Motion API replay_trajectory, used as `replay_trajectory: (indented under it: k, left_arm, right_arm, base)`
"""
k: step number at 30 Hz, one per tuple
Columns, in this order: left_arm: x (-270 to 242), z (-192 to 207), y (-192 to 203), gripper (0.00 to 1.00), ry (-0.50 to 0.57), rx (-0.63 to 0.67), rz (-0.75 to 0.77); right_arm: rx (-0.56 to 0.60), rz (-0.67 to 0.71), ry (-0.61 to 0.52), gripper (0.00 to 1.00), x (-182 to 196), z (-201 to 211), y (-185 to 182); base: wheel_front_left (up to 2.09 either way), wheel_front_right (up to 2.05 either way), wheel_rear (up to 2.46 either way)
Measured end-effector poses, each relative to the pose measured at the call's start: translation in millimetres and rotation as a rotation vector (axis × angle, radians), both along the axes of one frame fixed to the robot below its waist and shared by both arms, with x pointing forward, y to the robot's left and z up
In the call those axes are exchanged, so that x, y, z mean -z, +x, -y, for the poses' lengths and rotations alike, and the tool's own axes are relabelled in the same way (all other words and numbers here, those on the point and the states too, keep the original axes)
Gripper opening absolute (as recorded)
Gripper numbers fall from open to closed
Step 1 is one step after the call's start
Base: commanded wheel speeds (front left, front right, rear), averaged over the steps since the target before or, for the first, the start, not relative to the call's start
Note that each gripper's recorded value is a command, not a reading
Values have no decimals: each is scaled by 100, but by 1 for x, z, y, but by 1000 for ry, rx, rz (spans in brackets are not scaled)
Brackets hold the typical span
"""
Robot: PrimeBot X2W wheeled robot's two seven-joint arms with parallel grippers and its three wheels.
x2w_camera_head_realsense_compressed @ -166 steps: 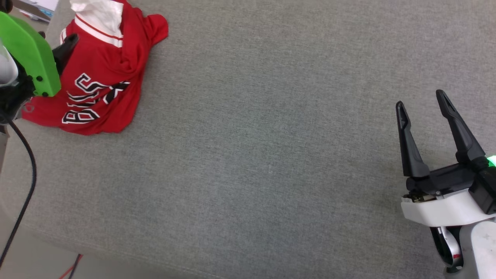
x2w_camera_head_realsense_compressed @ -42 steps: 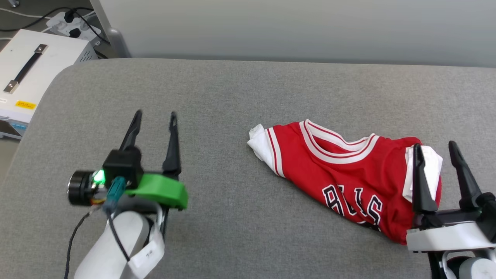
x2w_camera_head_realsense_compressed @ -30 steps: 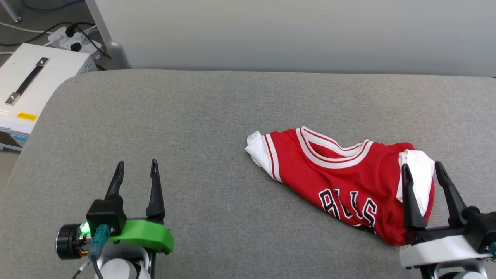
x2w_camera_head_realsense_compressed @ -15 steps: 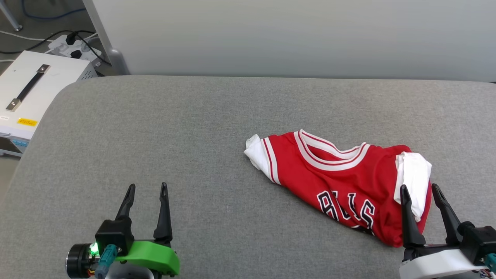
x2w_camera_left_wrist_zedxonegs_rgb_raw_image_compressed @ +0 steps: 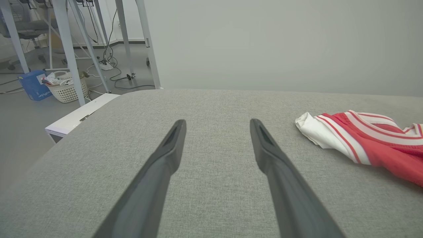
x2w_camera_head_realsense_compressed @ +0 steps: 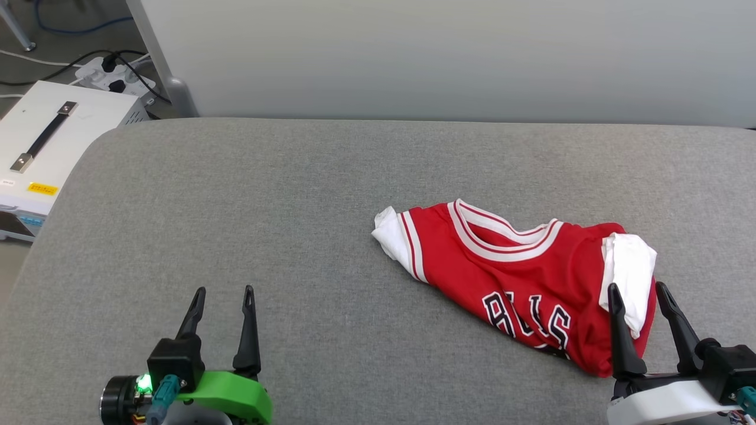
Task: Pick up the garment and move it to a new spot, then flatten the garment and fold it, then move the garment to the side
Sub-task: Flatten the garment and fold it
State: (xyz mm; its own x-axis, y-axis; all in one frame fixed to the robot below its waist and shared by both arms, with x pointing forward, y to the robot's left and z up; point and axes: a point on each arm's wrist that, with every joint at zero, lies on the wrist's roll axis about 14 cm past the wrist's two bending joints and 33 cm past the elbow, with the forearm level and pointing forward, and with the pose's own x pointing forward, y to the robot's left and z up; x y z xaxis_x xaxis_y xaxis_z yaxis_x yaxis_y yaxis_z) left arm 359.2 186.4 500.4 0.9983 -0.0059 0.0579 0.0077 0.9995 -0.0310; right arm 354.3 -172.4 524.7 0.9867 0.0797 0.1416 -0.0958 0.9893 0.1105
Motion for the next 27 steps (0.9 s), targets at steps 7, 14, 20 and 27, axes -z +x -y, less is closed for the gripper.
replay_trajectory:
  k: [7, 14, 20, 27]
  left_arm:
    - [-24, 16, 26, 100, 31, 88, 71]
    - [-109, 51, 91, 100, 128, 255, 298]
    - [-136, 99, 137, 100, 208, 427, 276]
    - [-81, 164, 168, 100, 303, 670, -121]
  right_arm:
    - [2, -11, 0, 100, 3, 1, 3]
    - [-2, 9, 1, 100, -2, -1, 16]
    - [10, 9, 0, 100, -1, 2, 26]
    - [39, -13, -4, 100, 8, 12, 38]
  base:
    - [0, 0, 0]
    - [0, 0, 0]
    - [0, 0, 0]
    - [0, 0, 0]
